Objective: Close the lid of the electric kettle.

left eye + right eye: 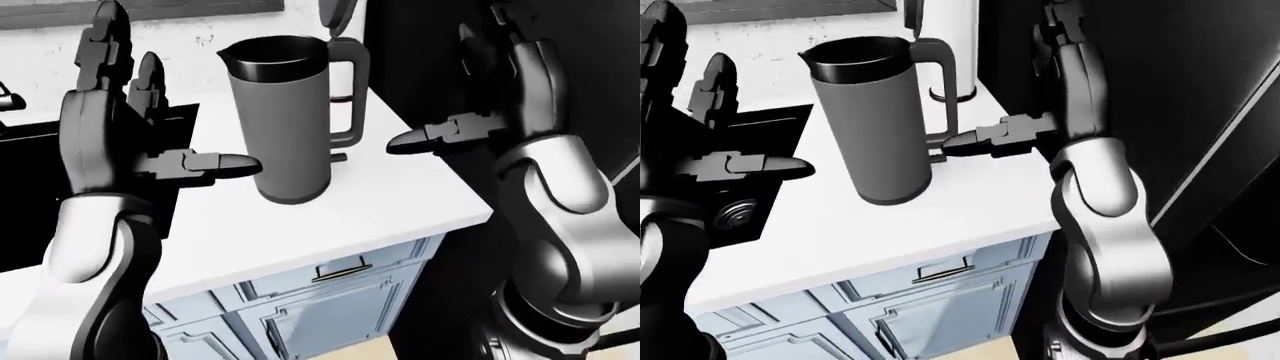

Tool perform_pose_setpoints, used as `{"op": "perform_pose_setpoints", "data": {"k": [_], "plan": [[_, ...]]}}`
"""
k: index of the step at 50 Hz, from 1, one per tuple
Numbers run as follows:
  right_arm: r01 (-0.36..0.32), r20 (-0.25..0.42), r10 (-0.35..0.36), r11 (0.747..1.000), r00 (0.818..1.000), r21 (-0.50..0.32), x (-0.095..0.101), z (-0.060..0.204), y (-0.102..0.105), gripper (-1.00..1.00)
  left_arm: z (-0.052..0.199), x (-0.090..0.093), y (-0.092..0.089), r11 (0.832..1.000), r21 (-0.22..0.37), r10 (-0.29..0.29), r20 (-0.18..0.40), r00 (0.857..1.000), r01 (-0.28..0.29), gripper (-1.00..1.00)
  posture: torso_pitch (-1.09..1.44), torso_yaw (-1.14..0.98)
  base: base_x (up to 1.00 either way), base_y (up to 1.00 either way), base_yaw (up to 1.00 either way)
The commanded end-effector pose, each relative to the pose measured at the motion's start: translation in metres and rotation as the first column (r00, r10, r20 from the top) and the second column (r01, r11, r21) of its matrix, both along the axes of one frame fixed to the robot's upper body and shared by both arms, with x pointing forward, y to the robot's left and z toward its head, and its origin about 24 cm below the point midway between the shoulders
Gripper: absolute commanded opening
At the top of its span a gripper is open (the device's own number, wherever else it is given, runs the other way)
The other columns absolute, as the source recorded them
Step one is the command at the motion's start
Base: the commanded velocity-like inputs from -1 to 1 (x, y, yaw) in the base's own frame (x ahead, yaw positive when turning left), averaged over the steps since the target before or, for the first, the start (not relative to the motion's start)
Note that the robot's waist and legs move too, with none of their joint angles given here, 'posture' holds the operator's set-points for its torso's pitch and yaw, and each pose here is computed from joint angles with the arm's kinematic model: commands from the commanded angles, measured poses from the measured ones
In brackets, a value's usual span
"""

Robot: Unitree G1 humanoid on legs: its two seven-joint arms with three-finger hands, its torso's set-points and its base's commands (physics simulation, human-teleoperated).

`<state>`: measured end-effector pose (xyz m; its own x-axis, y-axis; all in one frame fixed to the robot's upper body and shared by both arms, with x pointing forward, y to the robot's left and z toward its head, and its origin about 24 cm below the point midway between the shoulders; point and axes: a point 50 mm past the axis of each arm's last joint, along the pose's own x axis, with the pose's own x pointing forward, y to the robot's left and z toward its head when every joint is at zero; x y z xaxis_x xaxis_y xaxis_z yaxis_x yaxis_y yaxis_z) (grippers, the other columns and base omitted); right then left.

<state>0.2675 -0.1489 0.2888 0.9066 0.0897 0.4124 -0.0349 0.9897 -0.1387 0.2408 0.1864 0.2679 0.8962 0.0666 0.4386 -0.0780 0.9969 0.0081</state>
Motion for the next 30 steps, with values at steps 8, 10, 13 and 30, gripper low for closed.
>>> {"op": "perform_pose_setpoints", "data": {"k": [8,10,13,30], "plan": [[-0.014,0.081,0.014,1.0,0.997,0.0,-0.009,0.015,0.003,1.0,0.013,-0.008,0.002,1.0,0.003,0.016,0.073,0.997,-0.017,1.0,0.0,0.0,0.19,0.0,0.0],[-0.016,0.086,0.017,1.0,0.996,-0.004,-0.01,0.017,0.004,1.0,0.013,-0.009,0.003,1.0,0.0,0.021,0.079,0.997,-0.021,1.0,0.0,0.0,0.0,0.0,0.0],[-0.018,0.089,0.018,1.0,0.996,-0.005,-0.011,0.017,0.004,1.0,0.019,-0.012,0.004,0.999,-0.037,0.016,0.098,0.995,-0.012,1.0,0.0,0.0,0.0,0.0,0.0],[-0.025,0.093,0.026,1.0,0.995,-0.014,-0.013,0.021,0.004,1.0,0.022,-0.015,0.006,0.998,-0.055,-0.001,0.125,0.992,0.008,1.0,0.0,0.0,0.0,0.0,0.0]]}}
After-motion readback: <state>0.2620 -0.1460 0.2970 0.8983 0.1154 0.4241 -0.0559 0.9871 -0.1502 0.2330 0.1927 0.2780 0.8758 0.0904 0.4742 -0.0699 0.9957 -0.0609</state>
